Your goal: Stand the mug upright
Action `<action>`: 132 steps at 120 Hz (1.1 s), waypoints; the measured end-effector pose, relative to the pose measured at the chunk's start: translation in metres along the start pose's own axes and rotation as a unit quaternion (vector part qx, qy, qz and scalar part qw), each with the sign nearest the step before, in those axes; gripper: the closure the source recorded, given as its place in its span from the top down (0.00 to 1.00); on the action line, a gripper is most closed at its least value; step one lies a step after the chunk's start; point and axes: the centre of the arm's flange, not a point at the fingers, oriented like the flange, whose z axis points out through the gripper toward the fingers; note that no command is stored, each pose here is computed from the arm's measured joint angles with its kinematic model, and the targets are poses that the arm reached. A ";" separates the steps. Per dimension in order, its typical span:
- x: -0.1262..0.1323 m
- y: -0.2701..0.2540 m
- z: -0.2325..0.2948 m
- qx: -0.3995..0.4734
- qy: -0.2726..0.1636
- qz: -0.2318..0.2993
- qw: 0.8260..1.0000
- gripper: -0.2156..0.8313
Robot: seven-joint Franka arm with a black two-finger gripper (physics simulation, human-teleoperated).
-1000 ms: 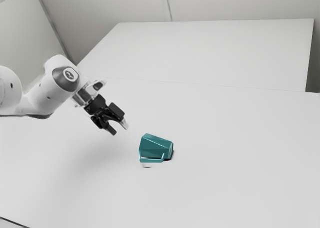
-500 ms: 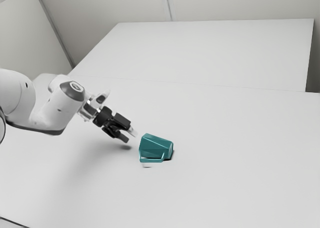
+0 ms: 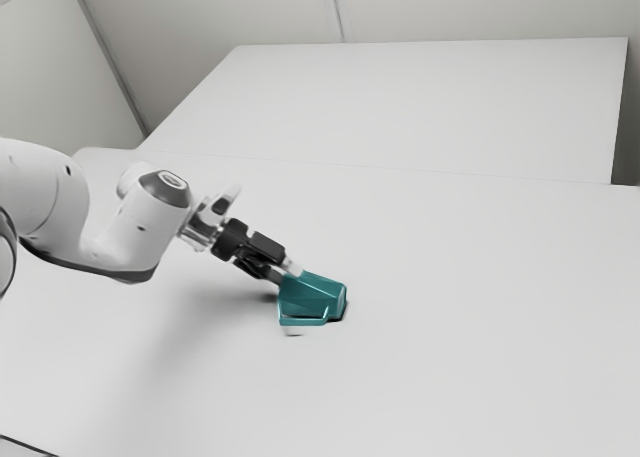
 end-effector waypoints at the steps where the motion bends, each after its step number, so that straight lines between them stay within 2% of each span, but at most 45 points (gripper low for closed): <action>1: 0.000 0.000 0.000 0.000 0.000 0.000 1.000 0.79; 17: 0.000 -0.004 0.005 -0.003 0.008 0.000 1.000 0.78; 30: 0.000 -0.006 0.006 -0.003 0.010 0.004 1.000 0.52; 39: 0.000 -0.006 0.006 -0.002 0.011 0.007 1.000 0.39; 47: 0.000 -0.007 0.007 -0.002 0.011 0.009 1.000 0.31; 61: 0.001 -0.004 0.007 0.001 0.010 0.014 1.000 0.22; 88: 0.014 0.018 0.006 0.005 0.008 0.029 1.000 0.11; 112: 0.033 0.048 0.008 0.021 -0.014 0.057 0.998 0.07; 132: 0.036 0.060 0.014 0.047 -0.037 0.059 0.996 0.06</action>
